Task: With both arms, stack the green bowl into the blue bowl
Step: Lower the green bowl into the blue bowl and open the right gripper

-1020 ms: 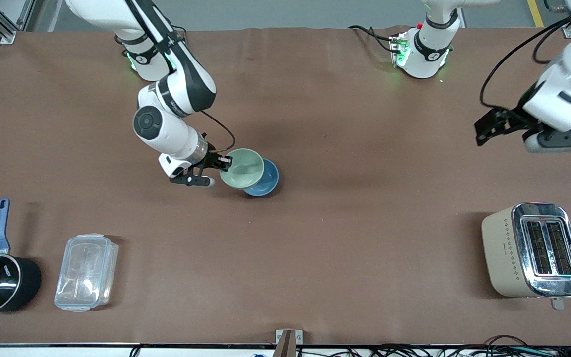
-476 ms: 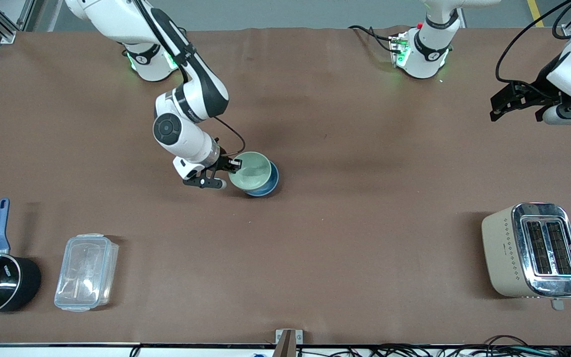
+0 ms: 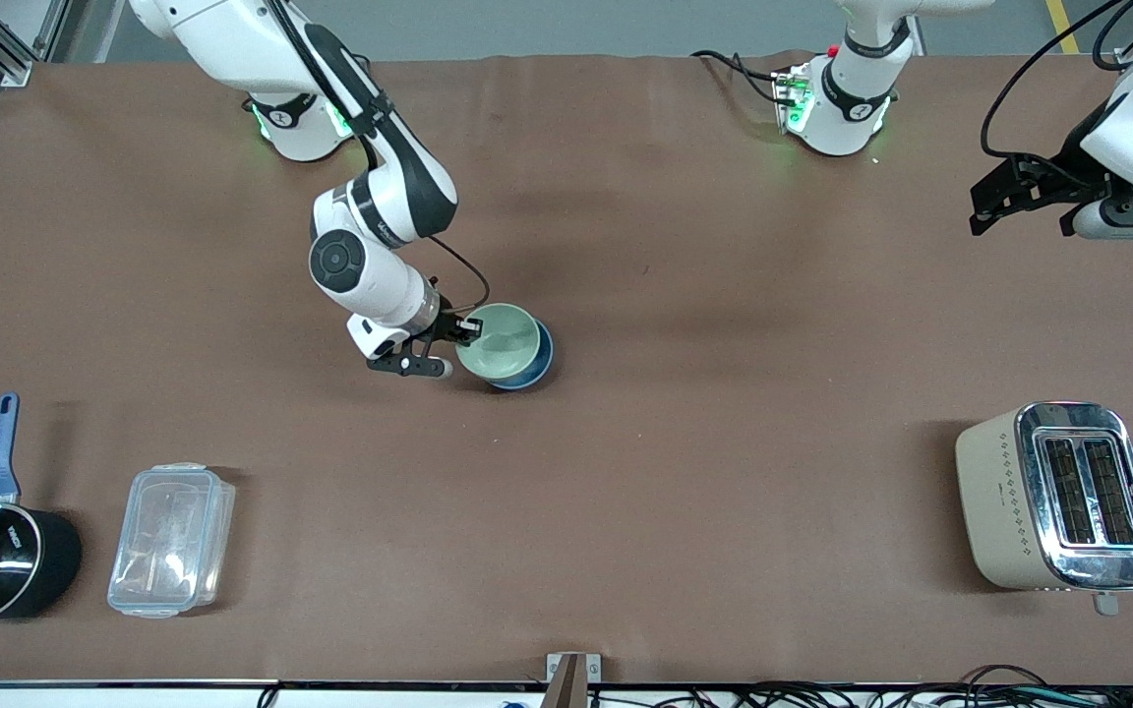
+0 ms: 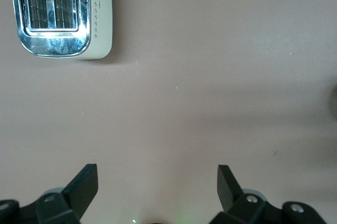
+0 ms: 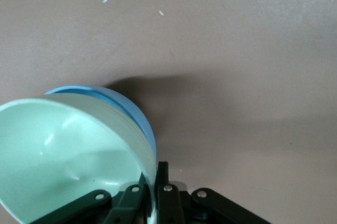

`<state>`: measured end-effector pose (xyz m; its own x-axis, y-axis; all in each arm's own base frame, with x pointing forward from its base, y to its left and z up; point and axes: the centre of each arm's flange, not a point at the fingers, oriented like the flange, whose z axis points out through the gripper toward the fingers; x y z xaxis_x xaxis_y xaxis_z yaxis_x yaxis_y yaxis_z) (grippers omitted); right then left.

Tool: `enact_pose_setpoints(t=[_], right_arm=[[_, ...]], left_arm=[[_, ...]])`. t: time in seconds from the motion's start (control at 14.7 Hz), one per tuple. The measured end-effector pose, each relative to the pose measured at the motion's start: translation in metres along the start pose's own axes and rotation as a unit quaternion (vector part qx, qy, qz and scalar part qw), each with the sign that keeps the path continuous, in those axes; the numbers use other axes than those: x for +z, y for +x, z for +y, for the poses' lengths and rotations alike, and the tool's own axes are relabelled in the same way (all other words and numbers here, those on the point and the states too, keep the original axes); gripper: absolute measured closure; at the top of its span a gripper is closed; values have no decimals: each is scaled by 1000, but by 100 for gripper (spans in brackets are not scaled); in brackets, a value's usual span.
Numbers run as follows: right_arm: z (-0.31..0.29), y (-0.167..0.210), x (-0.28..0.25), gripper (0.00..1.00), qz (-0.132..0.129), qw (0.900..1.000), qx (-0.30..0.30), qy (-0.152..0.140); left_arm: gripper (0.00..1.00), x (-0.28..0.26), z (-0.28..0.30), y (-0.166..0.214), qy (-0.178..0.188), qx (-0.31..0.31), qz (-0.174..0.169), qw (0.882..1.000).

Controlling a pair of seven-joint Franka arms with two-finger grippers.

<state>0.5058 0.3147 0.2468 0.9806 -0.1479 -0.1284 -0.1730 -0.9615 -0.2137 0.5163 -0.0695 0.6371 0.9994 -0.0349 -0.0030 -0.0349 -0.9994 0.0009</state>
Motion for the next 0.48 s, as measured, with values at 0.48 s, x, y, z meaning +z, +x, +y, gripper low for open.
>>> enact_pose_setpoints(t=[0.48], right_arm=[[-20, -5, 10, 95, -7, 1000, 9, 8]], left_arm=[[0, 6, 6, 2, 6, 6, -5, 1000]])
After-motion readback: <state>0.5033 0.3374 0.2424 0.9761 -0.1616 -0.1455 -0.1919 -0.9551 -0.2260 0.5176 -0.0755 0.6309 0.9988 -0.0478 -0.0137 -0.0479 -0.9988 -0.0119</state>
